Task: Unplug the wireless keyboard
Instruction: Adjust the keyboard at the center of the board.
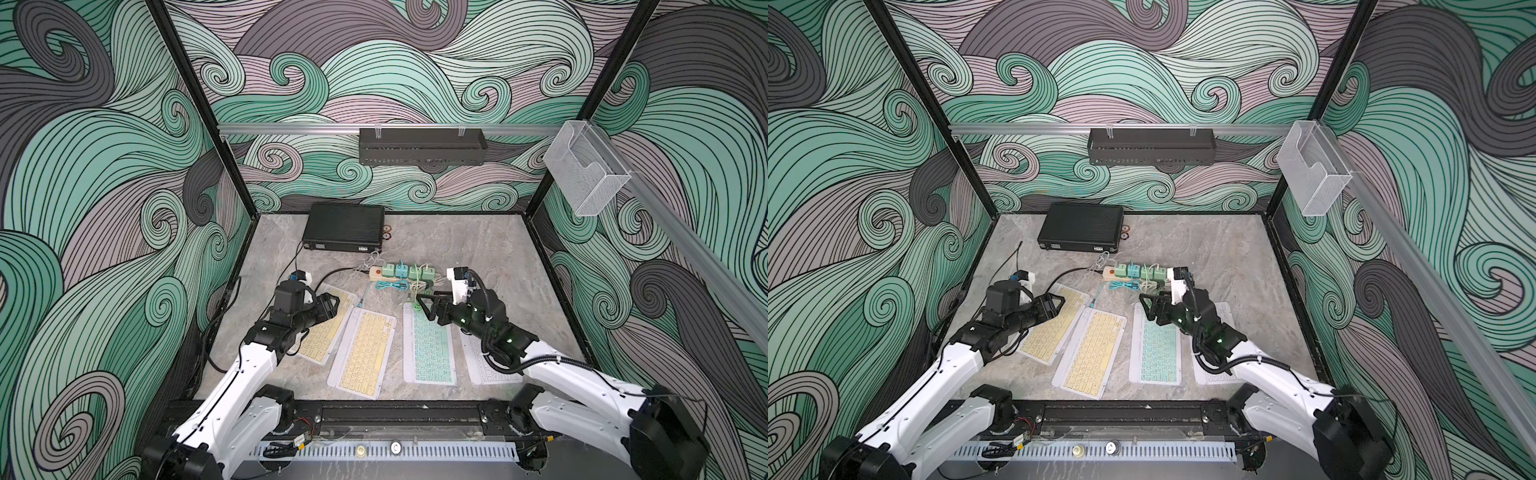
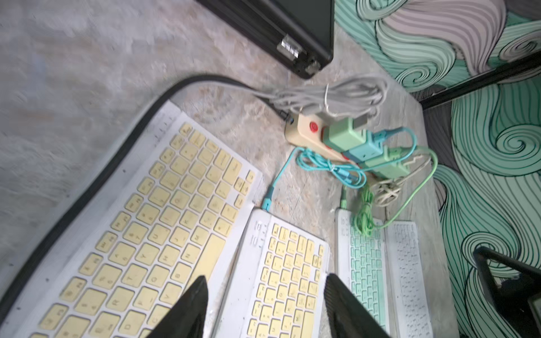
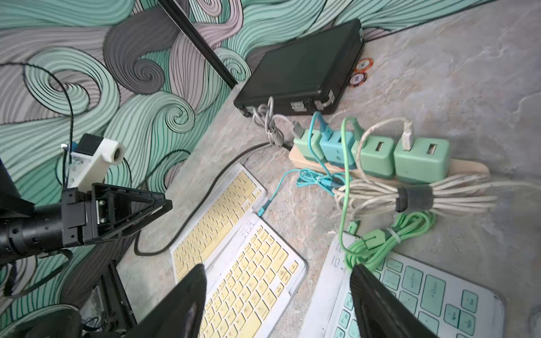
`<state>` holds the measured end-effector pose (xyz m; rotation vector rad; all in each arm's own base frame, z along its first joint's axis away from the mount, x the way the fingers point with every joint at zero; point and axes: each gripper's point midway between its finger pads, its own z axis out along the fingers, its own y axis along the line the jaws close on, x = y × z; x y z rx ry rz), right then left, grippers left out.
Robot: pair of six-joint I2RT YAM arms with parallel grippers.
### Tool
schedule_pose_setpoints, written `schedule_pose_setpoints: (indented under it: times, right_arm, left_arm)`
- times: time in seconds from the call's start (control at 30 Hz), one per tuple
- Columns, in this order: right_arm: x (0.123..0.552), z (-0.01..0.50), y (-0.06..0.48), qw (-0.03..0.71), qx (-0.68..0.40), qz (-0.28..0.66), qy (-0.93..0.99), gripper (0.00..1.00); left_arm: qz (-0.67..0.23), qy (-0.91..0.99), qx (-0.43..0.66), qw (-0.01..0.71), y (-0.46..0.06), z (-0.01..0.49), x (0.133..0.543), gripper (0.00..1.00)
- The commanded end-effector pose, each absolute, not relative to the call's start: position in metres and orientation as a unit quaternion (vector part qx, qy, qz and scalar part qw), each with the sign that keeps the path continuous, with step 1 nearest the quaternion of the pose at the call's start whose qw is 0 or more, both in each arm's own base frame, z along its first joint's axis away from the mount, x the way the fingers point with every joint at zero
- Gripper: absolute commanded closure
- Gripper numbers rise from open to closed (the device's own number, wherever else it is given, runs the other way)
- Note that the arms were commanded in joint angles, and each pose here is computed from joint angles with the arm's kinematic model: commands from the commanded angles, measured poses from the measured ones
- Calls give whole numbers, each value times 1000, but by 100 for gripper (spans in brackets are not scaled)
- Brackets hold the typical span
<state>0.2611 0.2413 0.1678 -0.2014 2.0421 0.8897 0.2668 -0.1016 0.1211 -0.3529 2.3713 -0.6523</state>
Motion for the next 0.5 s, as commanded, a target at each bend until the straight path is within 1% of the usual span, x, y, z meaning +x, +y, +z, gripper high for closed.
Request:
schedule_pose_setpoints:
  times: [0.0, 0.03, 0.1, 0.17, 0.27, 0.33, 0.47]
  right_arm:
    - [265, 171, 256, 445, -74, 346, 822, 25]
    - [263, 168, 263, 438, -80, 345, 826, 25]
    - [262, 164, 276, 427, -88, 345, 831, 26]
    - [261, 159, 288, 416, -98, 347, 835, 27]
    - [260, 156, 302, 406, -107, 349, 838, 28]
    - [260, 154, 307, 403, -111, 348, 839, 28]
    - [260, 149, 311, 398, -114, 345, 842, 28]
  left_arm:
    - [-195, 922, -188, 275, -86, 84, 258, 38]
    - [-179, 926, -198, 268, -82, 77, 259, 38]
    - [-160, 930, -218, 250, -77, 68, 261, 41]
    - [-144, 931, -236, 238, -73, 61, 263, 41]
    - [-140, 930, -257, 222, -72, 49, 265, 43]
    - [-135, 928, -268, 220, -70, 42, 265, 43]
    - [-81, 925, -302, 217, -50, 31, 264, 41]
